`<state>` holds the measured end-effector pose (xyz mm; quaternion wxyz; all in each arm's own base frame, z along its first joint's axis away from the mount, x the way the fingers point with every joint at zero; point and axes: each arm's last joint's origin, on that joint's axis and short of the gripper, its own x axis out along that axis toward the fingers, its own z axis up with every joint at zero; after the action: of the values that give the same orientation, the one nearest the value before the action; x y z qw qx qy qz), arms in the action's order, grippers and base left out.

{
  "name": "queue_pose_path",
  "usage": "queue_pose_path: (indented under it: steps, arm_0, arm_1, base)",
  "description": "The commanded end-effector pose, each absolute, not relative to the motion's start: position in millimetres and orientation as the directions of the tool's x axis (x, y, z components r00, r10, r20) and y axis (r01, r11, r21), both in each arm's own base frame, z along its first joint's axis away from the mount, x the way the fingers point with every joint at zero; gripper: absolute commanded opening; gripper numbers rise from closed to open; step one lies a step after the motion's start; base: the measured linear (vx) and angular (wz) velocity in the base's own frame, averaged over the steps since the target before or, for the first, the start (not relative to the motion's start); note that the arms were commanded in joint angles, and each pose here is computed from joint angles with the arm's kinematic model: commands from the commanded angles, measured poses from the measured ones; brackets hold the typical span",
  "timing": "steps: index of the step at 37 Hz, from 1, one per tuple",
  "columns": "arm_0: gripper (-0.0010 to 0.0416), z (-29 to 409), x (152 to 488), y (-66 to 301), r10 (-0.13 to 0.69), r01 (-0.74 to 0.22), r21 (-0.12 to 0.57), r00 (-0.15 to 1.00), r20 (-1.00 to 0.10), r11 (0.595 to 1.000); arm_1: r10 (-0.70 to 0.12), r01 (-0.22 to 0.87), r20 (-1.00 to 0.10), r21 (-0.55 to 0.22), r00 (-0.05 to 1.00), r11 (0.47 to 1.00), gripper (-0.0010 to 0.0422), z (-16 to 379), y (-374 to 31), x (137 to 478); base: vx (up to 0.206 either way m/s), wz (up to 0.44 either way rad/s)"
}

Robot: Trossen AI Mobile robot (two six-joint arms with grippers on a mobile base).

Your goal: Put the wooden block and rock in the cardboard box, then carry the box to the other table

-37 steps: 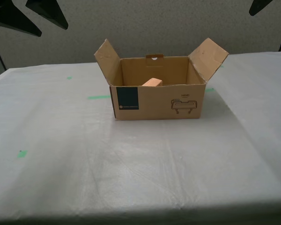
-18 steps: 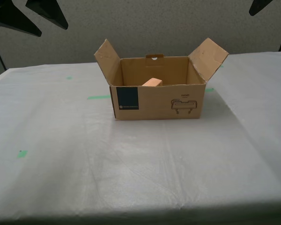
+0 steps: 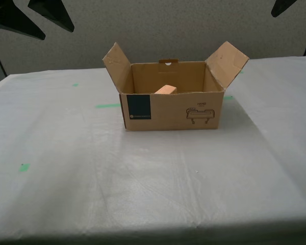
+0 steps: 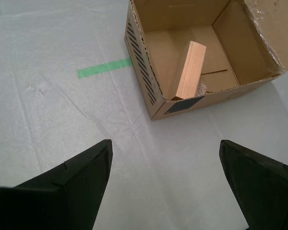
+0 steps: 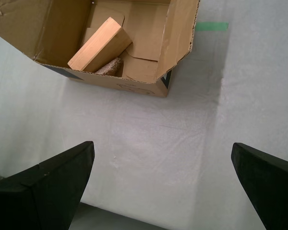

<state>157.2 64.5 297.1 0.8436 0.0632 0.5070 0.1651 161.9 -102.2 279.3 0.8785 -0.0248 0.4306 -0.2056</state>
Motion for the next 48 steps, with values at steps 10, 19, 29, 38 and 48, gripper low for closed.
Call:
queue_pose_path:
  steps: [10,19,29,38,48]
  arm_0:
    - [0.0398,297.5,157.2,64.5,0.341,-0.211,0.274,0.434,-0.834,0.938]
    - [0.0398,297.5,157.2,64.5,0.341,-0.211,0.274,0.434,-0.834,0.938]
    - [0.0399,297.5,157.2,64.5,0.341,-0.211,0.274,0.434,-0.834,0.938]
    - [0.0399,297.5,157.2,64.5,0.341,-0.211,0.274,0.434,-0.834,0.938]
    - [0.0398,297.5,157.2,64.5,0.341,-0.211,0.274,0.434,-0.834,0.938]
  arm_1:
    - [-0.385,0.341,-0.745,-0.222,0.545,0.913,0.0302,279.8,-102.3,161.9]
    - [-0.385,0.341,-0.745,-0.222,0.545,0.913,0.0302,279.8,-102.3,161.9]
    - [-0.384,0.341,-0.745,-0.222,0.545,0.913,0.0302,279.8,-102.2,161.9]
    - [-0.385,0.341,-0.745,-0.222,0.545,0.914,0.0302,279.8,-102.3,161.9]
    - [-0.381,0.381,-0.75,-0.186,0.54,0.906,0.0302,279.3,-101.9,161.5]
  base:
    - [0.0,0.0]
    - [0.0,0.0]
    - [0.0,0.0]
    - [0.0,0.0]
    - [0.0,0.0]
